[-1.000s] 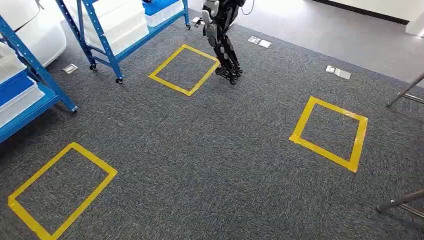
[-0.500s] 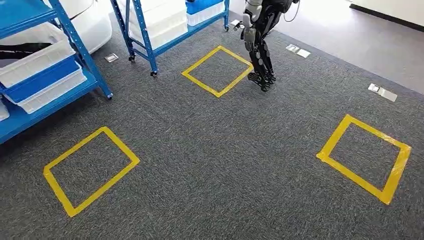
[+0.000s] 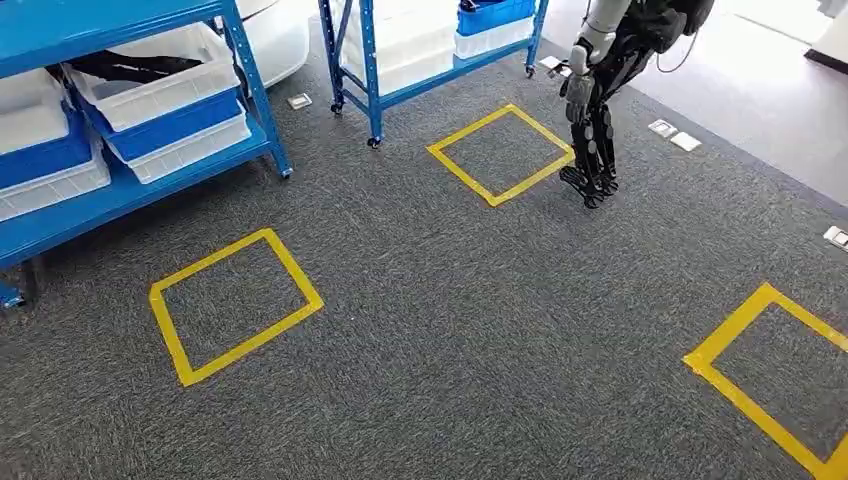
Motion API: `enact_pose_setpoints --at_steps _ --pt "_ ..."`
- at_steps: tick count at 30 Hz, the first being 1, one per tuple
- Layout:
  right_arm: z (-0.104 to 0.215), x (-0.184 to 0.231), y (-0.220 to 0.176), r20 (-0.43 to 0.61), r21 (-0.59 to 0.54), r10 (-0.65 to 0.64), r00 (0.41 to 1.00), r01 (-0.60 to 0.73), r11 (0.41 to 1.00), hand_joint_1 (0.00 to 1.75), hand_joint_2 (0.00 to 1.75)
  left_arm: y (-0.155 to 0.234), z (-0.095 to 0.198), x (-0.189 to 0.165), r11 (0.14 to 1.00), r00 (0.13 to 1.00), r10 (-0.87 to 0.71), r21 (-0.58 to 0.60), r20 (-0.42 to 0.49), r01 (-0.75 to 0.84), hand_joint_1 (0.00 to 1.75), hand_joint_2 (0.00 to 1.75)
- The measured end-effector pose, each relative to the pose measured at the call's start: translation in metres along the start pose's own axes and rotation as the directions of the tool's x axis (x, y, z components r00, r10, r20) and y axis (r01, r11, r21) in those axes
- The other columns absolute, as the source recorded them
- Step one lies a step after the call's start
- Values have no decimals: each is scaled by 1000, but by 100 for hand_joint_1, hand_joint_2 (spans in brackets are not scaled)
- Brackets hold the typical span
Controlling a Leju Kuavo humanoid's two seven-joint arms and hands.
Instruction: Take the parts from the cabinet and place them on the table.
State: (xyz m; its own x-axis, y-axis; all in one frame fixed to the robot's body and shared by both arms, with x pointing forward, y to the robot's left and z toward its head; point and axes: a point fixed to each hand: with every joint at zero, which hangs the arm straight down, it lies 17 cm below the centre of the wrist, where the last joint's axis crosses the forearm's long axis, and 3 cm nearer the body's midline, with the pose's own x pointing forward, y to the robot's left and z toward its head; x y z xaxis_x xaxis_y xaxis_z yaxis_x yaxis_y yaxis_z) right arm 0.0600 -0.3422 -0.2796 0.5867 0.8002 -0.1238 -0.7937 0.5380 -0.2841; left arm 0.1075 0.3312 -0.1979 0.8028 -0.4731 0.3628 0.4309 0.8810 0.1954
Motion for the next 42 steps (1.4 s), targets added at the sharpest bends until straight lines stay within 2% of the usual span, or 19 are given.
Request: enact_pose_setpoints --at_steps 28,42 --pt "0 -7 3 -12 5 -27 1000 27 1000 0 0 13 -10 20 999 999 -35 30 17 34 0 0" --pt "-1 -11 3 -17 2 -24 1000 24 1000 0 0 9 -13 18 999 999 -27 17 16 27 0 0"
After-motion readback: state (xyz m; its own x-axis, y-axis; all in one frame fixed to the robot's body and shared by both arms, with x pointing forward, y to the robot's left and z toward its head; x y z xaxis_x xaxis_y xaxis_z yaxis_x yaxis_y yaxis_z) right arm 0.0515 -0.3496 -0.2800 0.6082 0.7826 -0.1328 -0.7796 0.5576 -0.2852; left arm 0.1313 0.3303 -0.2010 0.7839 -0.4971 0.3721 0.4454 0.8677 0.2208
